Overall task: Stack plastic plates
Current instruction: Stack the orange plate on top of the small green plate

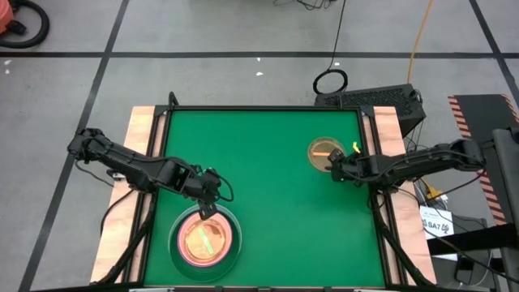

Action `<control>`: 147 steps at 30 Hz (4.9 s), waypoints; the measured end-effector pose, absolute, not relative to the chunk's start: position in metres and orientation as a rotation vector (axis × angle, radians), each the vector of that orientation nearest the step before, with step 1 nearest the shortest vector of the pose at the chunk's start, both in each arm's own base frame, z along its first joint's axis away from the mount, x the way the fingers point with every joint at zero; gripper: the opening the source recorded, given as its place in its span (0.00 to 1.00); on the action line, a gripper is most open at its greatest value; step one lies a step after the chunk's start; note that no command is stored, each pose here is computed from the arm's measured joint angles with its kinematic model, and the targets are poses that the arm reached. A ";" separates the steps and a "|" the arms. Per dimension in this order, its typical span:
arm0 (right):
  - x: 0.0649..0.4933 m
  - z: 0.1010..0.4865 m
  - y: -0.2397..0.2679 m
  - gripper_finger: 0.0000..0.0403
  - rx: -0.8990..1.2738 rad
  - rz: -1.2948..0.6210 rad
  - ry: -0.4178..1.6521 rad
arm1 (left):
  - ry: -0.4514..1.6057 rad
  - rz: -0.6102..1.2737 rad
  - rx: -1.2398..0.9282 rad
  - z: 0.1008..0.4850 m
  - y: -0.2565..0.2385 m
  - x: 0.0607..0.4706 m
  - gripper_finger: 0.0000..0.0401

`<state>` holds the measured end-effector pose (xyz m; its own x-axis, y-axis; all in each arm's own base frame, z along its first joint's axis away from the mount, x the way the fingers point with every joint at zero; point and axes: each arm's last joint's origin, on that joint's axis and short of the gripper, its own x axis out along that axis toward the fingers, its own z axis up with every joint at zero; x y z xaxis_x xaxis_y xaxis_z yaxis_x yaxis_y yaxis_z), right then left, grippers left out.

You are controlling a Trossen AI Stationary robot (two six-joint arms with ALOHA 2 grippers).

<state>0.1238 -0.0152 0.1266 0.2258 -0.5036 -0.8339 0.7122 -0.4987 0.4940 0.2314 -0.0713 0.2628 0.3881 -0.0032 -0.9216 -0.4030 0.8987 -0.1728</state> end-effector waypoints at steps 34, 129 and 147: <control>0.145 0.124 -0.022 0.00 1.489 -1.171 0.154 | 1.133 0.321 -0.449 0.263 -0.071 0.232 0.28; 0.285 0.266 0.092 0.01 1.118 -0.487 0.394 | 0.688 0.603 -1.107 0.341 -0.085 0.298 0.30; 0.284 0.267 0.093 0.14 1.142 -0.444 0.444 | 0.690 0.592 -1.099 0.341 -0.090 0.296 0.07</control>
